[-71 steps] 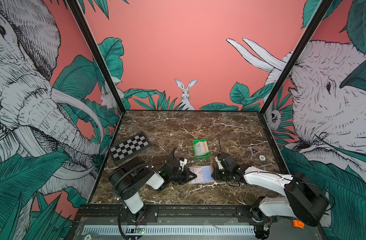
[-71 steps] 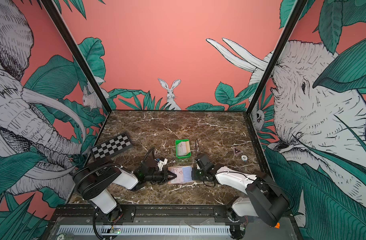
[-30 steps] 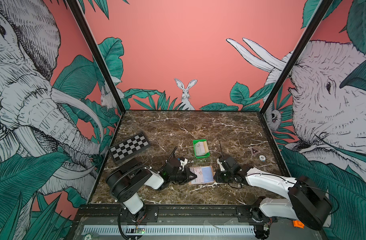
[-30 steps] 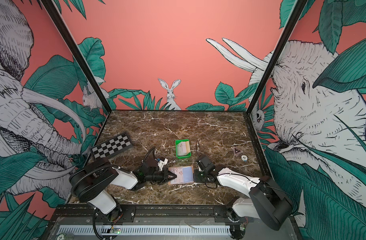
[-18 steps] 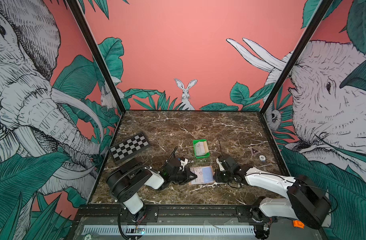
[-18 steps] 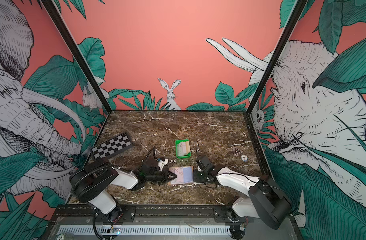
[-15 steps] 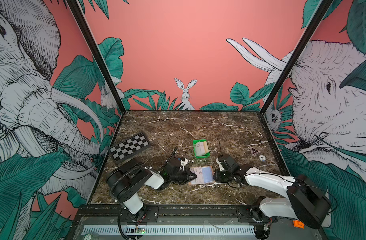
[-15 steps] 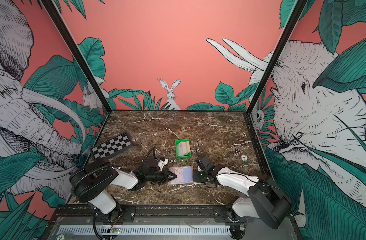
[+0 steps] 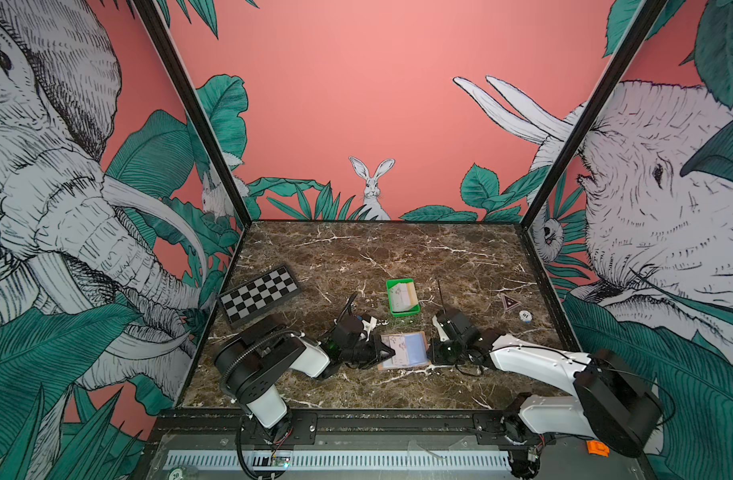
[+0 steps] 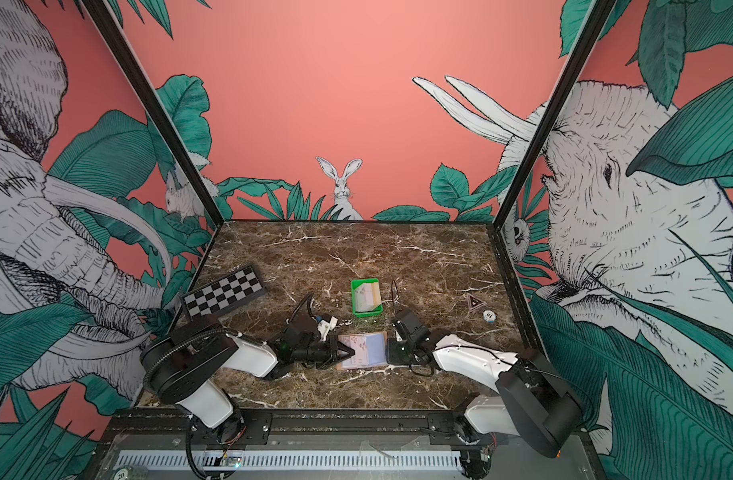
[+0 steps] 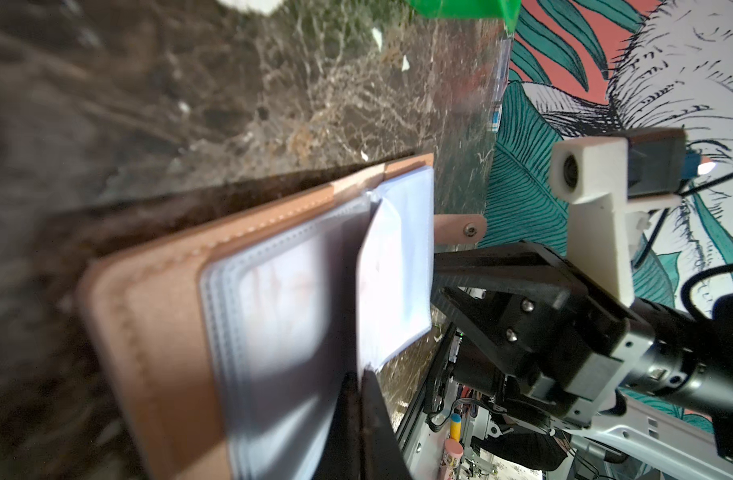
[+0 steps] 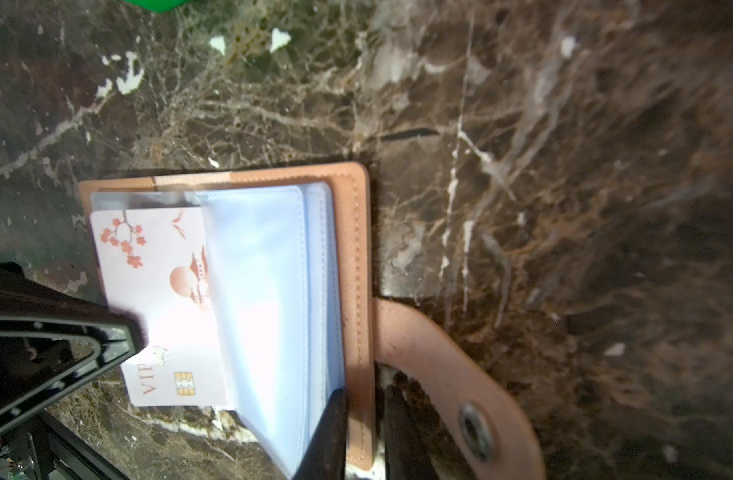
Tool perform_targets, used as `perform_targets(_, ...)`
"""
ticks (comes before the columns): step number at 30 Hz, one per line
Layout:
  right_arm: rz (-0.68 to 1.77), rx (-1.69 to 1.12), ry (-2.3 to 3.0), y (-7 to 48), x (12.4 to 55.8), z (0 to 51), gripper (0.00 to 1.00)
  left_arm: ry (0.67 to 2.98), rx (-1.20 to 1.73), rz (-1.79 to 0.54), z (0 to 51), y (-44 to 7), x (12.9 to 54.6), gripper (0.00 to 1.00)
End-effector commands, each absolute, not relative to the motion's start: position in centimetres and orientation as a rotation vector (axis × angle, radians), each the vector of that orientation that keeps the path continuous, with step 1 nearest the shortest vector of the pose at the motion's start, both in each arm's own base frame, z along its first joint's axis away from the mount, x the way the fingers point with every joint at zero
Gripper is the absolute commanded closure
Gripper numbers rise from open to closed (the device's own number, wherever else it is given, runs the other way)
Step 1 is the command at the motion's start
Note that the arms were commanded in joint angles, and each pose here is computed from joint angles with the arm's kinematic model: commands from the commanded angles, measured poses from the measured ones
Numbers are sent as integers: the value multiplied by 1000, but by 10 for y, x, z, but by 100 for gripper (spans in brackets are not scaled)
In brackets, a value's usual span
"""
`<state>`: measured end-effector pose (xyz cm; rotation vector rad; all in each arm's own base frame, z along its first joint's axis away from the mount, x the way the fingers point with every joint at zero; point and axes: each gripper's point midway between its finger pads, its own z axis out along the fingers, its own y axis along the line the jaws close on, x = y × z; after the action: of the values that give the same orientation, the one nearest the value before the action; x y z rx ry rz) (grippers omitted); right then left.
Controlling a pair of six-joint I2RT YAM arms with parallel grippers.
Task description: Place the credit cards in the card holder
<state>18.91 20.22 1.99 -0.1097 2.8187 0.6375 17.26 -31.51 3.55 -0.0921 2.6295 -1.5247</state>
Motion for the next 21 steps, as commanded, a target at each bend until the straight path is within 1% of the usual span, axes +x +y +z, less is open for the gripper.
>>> perform_targets(1, 577, -132, 2855, 197, 184, 12, 82, 2658, -91, -1431, 33, -306, 171, 100)
perform_targets(5, 583, -129, 2852, 197, 184, 12, 82, 2661, -93, -1395, 35, -302, 172, 100)
perform_targets(21, 602, -129, 2841, 199, 183, 13, 82, 2651, -97, -1416, 35, -305, 173, 100)
